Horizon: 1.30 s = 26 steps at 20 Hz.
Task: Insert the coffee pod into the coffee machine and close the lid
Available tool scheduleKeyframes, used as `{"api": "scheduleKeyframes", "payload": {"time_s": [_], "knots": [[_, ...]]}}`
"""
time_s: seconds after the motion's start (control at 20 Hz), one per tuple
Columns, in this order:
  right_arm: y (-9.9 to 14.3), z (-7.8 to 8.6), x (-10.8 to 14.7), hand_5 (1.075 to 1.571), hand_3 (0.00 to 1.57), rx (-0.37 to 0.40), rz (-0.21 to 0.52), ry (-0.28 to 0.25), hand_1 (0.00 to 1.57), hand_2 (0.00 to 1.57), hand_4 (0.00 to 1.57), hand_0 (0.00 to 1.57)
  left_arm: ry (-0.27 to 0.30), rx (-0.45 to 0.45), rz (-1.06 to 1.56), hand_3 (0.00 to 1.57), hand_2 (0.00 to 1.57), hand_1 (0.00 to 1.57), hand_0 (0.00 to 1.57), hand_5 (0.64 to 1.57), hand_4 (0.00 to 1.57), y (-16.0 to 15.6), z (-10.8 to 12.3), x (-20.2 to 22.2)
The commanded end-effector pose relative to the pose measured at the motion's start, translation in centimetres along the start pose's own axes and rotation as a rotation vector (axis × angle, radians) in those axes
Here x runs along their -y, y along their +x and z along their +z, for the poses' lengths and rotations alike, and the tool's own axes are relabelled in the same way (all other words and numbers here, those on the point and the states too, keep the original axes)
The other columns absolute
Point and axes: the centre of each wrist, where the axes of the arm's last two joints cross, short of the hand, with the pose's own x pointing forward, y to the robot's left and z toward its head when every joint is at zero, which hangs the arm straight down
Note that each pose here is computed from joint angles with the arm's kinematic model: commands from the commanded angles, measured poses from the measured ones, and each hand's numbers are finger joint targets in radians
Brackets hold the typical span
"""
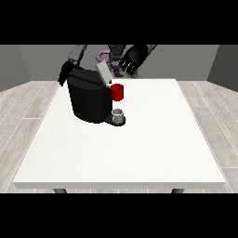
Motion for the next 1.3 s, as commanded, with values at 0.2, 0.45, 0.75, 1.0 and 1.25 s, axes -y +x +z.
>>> {"api": "scheduleKeyframes", "payload": {"time_s": [0.2, 0.45, 0.75, 1.0, 1.25], "knots": [[3.9, -2.1, 0.4, 1.571, 0.0, 0.089, 0.01, -0.025, 0.0, 0.0, 0.06, 0.0, 0.103, 0.024, -0.014, 1.26, 1.3, 1.27, 1.27, 1.571, 0.47, -0.3, 1.3, -5.0], [3.6, -1.7, -0.4, 1.571, 0.0, 0.095, 0.027, -0.012, 0.0, 0.0, 0.0, 0.0, 0.098, 0.019, -0.035, 1.24, 1.28, 1.21, 1.21, 1.571, 0.47, 0.8, 0.1, -3.3], [3.0, -2.5, 0.7, 1.571, 0.0, 0.072, -0.012, -0.043, 0.0, 0.0, 0.15, 0.0, 0.047, 0.029, -0.031, 1.24, 1.29, 1.25, 1.25, 1.571, 0.45, 2.7, -0.5, -3.9], [4.8, -2.7, 0.6, 1.571, 0.0, 0.09, 0.008, -0.036, 0.0, 0.0, 0.12, 0.0, 0.047, 0.029, -0.026, 1.22, 1.25, 1.21, 1.21, 1.571, 0.43, 0.4, -0.2, -2.7], [4.7, -3.9, 2.2, 1.571, 0.0, 0.103, -0.005, -0.055, 0.0, 0.0, 0.0, 0.0, 0.07, 0.06, -0.04, 1.2, 1.25, 1.2, 1.2, 1.571, 0.42, 2.9, -0.6, -3.9]]}}
